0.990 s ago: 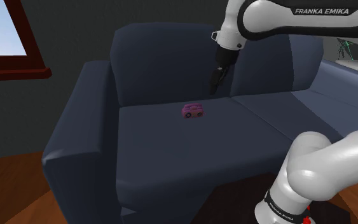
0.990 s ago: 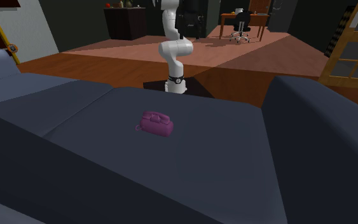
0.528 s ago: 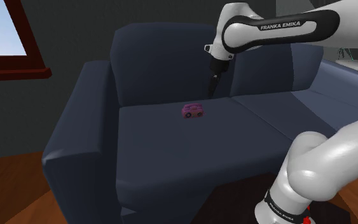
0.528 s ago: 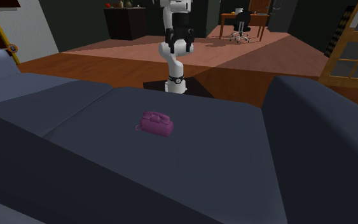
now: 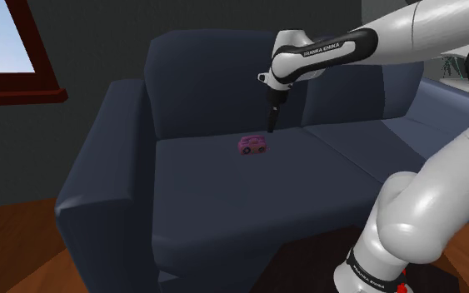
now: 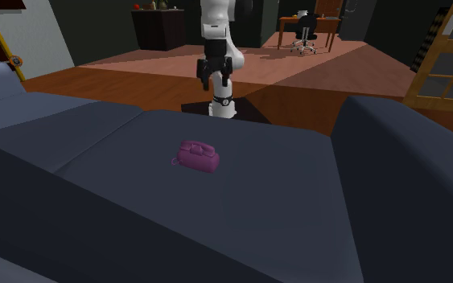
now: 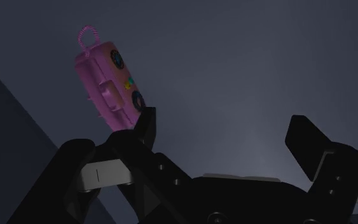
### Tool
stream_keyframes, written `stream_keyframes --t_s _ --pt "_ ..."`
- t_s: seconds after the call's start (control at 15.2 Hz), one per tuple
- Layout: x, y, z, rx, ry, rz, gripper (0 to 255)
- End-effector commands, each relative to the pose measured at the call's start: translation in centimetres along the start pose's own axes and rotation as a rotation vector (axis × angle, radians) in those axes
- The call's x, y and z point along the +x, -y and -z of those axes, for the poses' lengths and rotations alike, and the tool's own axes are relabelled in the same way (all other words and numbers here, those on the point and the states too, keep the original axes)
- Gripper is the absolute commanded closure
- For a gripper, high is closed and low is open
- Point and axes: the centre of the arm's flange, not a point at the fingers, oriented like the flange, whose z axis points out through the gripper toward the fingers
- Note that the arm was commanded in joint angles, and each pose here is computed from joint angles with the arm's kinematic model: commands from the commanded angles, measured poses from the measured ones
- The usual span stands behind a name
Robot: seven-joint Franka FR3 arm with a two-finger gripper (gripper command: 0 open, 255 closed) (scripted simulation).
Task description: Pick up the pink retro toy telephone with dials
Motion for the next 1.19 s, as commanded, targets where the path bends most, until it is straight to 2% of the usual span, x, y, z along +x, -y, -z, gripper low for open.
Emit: stream_keyframes --t_s 0.0,0.92,1.12 --pt "0.5 -2.0 -1.8 0.002 0.009 0.045 0" --pt "6.9 -14.8 -14.1 0.027 0.066 0.339 0" --pt "7.0 -15.0 -15.5 0.028 0.067 0.346 0"
